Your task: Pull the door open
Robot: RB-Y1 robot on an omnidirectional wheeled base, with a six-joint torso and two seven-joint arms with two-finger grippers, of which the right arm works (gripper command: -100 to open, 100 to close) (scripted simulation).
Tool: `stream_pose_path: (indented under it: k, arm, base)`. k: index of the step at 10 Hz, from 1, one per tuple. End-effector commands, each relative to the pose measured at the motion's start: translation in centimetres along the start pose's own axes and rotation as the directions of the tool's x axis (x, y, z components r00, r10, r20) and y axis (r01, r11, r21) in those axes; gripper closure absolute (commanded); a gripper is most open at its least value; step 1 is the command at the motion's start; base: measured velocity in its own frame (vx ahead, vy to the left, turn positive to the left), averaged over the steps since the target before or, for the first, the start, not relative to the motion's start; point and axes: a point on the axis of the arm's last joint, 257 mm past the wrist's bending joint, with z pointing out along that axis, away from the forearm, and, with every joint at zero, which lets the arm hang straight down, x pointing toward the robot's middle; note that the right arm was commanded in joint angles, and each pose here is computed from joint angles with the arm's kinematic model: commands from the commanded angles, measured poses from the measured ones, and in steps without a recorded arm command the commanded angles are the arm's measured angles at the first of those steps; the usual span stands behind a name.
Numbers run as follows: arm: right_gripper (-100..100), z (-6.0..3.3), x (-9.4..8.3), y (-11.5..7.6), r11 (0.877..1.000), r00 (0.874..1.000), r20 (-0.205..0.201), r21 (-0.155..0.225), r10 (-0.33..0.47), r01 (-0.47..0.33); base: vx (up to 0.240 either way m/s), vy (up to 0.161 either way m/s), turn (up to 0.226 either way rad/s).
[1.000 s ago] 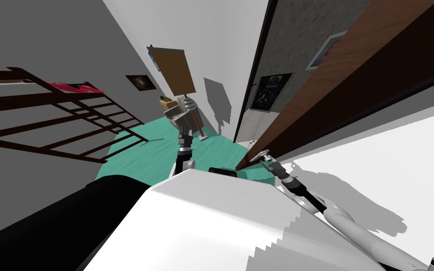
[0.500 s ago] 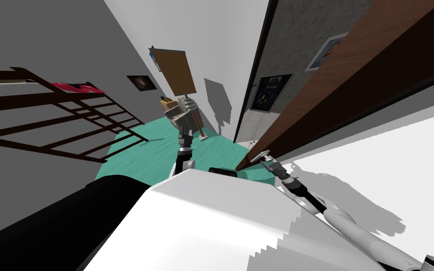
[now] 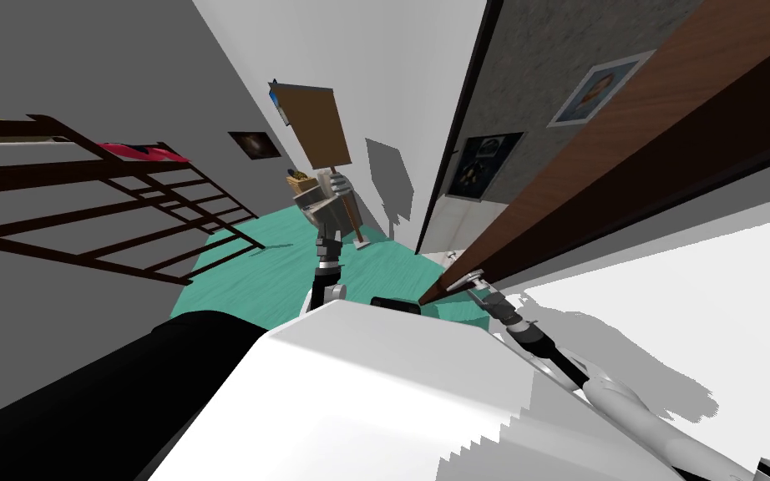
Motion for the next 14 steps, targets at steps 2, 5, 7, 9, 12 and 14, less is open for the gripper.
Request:
stream_pose_path:
  k: [2, 5, 7, 9, 12, 14]
  arm:
    - [100, -1.22, -0.3, -1.0, 1.0, 1.0, -0.004, 0.015, 0.019, -0.019]
    - [100, -2.88, -0.5, -1.1, 1.0, 1.0, 0.002, 0.014, 0.025, -0.025]
    - [100, -4.05, -0.6, -1.3, 0.999, 1.0, 0.007, 0.014, 0.028, -0.029]
    - [100, -5.24, -0.7, -1.4, 0.999, 0.999, 0.012, 0.015, 0.032, -0.032]
    - [100, -7.01, -0.7, -1.6, 0.999, 0.999, 0.021, 0.017, 0.036, -0.036]
    - [100, -8.14, -0.6, -1.8, 0.999, 0.999, 0.027, 0.018, 0.038, -0.039]
  base:
    - [0.012, 0.0, 0.026]
    - [0.006, -0.005, 0.03]
    - [0.007, -0.012, 0.033]
    - [0.007, -0.017, 0.027]
    - [0.0, -0.027, 0.024]
    - [-0.008, -0.043, 0.012]
